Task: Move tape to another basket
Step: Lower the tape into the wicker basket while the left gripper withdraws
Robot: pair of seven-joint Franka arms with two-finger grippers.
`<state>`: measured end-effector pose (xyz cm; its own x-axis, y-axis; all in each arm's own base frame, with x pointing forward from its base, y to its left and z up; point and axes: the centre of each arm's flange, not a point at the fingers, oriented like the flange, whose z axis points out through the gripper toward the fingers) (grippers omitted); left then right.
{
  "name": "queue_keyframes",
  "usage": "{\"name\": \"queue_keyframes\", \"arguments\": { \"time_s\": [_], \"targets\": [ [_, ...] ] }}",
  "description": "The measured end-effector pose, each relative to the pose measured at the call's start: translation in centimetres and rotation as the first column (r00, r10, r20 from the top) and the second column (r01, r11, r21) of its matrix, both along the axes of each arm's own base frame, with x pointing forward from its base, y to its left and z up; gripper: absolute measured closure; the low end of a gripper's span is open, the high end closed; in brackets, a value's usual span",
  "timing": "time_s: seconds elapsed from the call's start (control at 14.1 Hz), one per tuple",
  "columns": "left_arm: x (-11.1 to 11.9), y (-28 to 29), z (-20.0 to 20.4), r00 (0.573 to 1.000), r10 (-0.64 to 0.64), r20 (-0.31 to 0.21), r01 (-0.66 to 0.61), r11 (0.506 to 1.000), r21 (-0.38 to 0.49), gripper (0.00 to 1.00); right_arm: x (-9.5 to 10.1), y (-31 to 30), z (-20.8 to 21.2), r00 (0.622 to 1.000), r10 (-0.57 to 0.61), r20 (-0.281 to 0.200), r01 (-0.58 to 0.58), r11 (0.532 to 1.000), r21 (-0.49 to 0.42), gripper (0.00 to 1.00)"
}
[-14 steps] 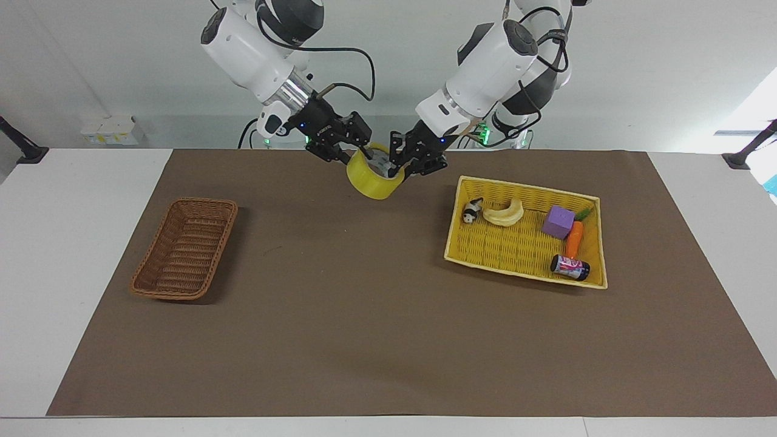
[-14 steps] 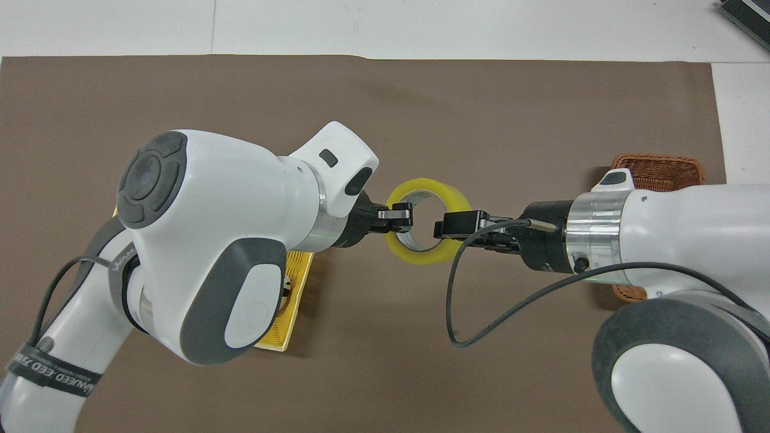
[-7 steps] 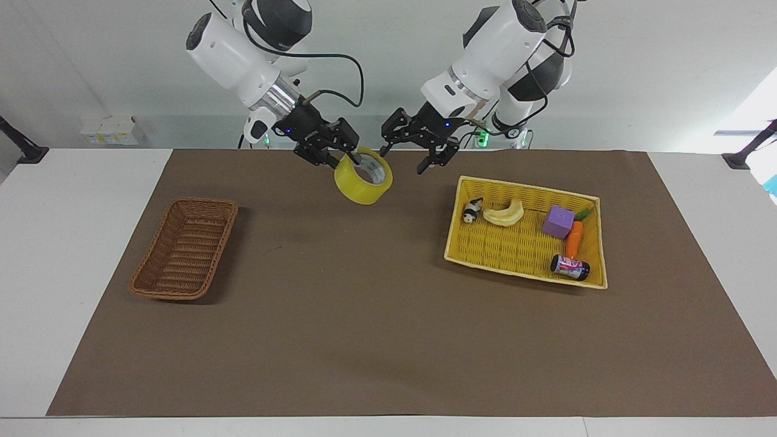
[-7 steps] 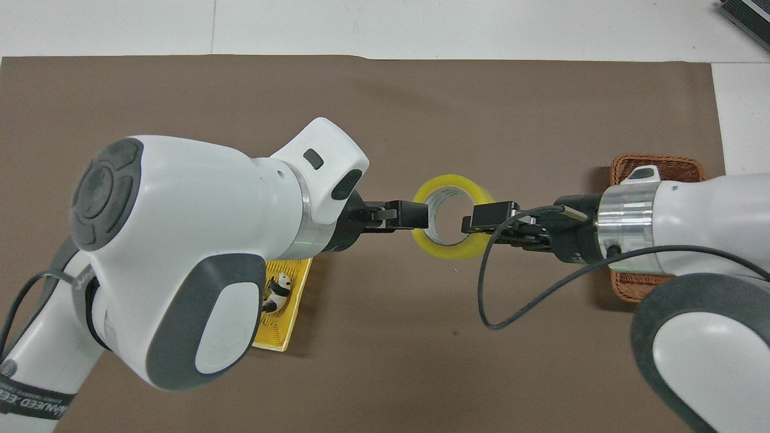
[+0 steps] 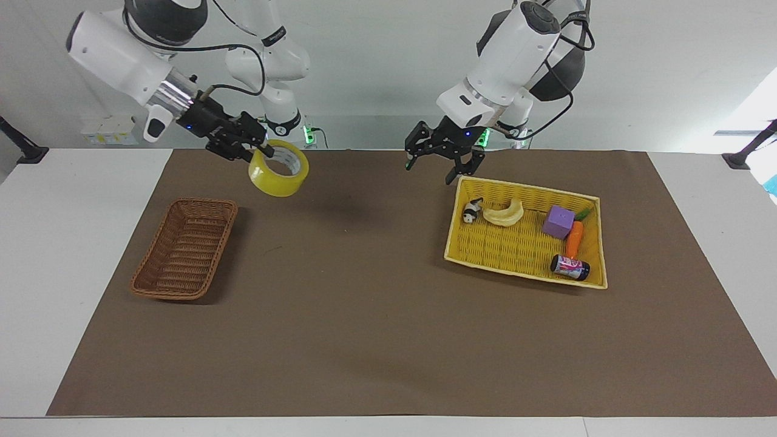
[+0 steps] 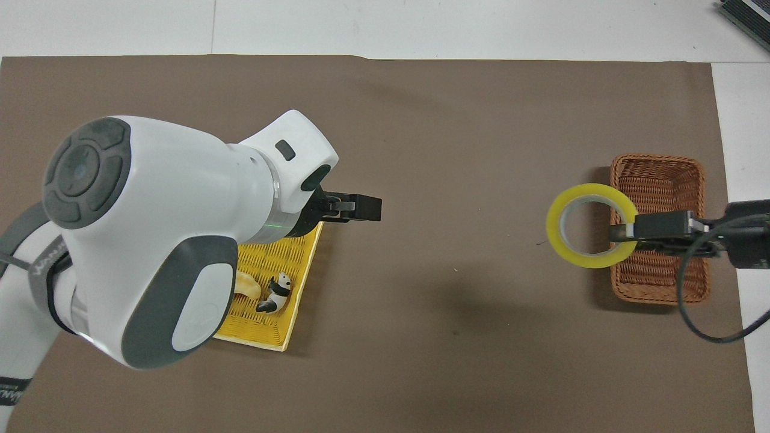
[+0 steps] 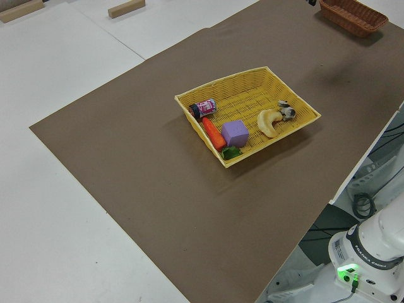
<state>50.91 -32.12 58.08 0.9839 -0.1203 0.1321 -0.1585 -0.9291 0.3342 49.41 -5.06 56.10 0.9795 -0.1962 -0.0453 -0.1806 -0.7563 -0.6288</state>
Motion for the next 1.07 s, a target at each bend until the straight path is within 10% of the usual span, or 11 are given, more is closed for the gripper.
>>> {"name": "queue_keyframes", "arguments": {
  "time_s": [0.43,1.07],
  "targets": [
    [4.5,10.0,-0.7,0.996,0.084,0.016,-0.086,0.990,0.114,0.00,-1.2,-12.4,-3.5,0.989,-0.146,0.012,0.147,0.985,-0.085,0.45],
    [5.7,26.4,0.7,0.997,0.069,-0.028,-0.061,0.969,0.238,0.00,1.3,-19.0,-15.9,0.988,0.153,-0.011,-0.151,0.957,-0.248,0.45]
  ]
}}
